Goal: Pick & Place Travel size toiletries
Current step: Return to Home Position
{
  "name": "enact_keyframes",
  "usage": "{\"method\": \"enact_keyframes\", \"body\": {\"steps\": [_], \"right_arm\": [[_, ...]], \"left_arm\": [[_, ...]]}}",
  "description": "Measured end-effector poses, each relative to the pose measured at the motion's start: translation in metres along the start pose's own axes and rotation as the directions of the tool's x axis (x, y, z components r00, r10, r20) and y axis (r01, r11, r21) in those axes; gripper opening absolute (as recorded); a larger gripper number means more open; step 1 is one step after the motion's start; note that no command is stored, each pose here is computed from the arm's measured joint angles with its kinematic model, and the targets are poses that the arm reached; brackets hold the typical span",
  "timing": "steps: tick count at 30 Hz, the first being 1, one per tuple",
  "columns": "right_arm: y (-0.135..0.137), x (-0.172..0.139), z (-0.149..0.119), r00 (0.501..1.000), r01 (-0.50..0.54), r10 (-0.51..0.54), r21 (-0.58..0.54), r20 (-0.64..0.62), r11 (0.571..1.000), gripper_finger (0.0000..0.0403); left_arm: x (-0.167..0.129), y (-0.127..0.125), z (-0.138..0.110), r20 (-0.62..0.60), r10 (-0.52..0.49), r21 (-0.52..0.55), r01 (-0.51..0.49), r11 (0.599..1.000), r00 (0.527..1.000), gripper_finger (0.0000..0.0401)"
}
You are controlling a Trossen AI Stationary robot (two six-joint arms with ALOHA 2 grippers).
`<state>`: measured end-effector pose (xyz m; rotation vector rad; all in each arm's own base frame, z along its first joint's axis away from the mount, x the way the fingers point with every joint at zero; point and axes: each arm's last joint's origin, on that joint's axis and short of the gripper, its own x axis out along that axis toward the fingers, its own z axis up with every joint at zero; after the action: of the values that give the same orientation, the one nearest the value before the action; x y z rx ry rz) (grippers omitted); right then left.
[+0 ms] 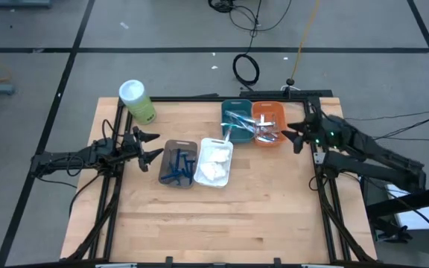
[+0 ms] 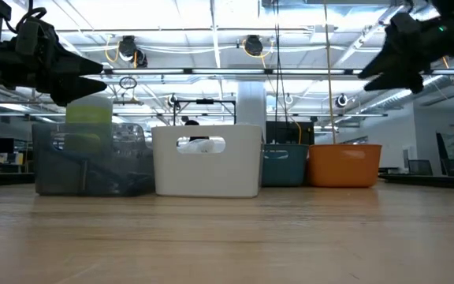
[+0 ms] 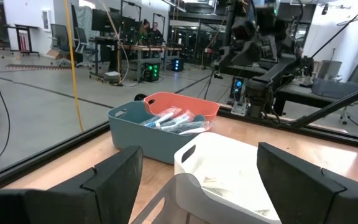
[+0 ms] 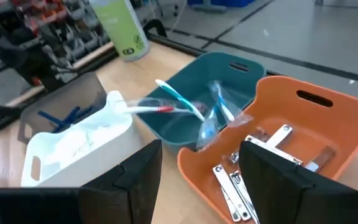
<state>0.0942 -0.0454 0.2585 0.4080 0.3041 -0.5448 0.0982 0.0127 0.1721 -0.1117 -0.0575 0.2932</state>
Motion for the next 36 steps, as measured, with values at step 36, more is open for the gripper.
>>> {"method": "enact_keyframes", "body": {"steps": [36], "right_arm": [[-0.02, 0.025, -0.075, 0.883, 0.013, 0.148, -0.337, 0.445, 0.941, 0.0202]], "left_arm": [[0.0, 0.0, 0.0, 0.0, 0.001, 0.0, -0.001, 1.0, 1.0, 0.0306]]}}
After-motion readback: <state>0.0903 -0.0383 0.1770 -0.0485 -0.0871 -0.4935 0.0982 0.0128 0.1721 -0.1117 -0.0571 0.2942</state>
